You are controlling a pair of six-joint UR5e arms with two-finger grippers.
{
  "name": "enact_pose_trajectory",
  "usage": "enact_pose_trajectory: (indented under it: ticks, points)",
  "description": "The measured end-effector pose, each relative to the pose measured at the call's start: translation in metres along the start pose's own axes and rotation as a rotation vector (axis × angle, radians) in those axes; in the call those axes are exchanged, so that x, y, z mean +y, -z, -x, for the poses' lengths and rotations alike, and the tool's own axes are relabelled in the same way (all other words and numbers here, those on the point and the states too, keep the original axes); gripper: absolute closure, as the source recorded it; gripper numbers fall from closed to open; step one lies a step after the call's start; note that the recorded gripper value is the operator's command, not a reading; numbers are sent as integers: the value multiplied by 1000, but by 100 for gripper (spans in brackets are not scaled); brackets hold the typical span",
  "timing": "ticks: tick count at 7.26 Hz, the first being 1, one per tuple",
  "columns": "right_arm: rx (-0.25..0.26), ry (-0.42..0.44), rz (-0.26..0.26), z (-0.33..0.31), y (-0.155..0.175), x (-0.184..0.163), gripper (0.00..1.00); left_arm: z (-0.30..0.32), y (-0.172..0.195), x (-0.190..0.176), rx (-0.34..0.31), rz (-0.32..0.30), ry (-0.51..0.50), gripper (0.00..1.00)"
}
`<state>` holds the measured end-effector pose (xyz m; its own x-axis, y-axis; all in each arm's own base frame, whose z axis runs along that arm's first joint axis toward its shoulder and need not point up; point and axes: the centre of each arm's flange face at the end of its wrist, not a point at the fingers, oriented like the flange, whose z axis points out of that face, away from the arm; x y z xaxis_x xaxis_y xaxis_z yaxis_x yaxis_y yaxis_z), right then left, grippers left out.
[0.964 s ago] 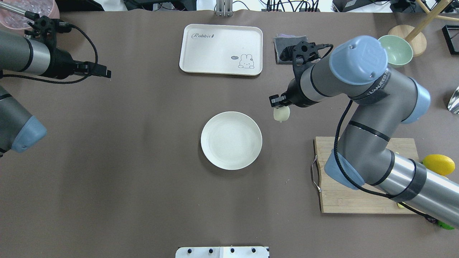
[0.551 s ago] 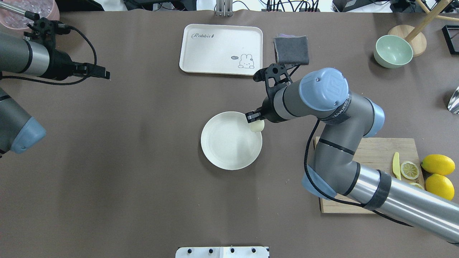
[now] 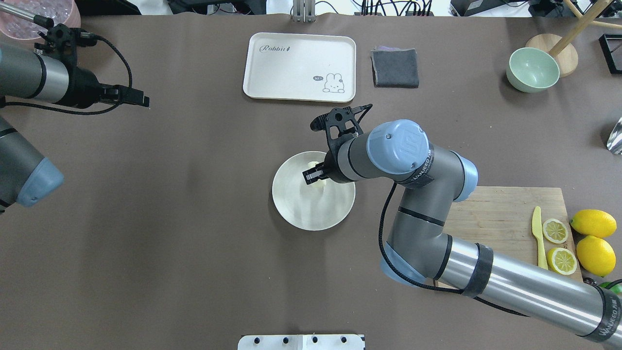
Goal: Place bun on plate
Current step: 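Carry the bun with the right gripper over the white plate and lower it, then open the right gripper and withdraw the right arm away from the plate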
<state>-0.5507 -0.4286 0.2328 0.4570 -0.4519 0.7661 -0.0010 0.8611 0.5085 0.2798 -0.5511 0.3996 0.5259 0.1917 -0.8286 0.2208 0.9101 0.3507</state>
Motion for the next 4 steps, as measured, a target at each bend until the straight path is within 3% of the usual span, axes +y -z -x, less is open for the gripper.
enact_pose_trajectory:
  ticks: [4]
  points:
    - [-11,-10,-17,-9,18,-13,0,21,0,-8,-31,-7,9,2]
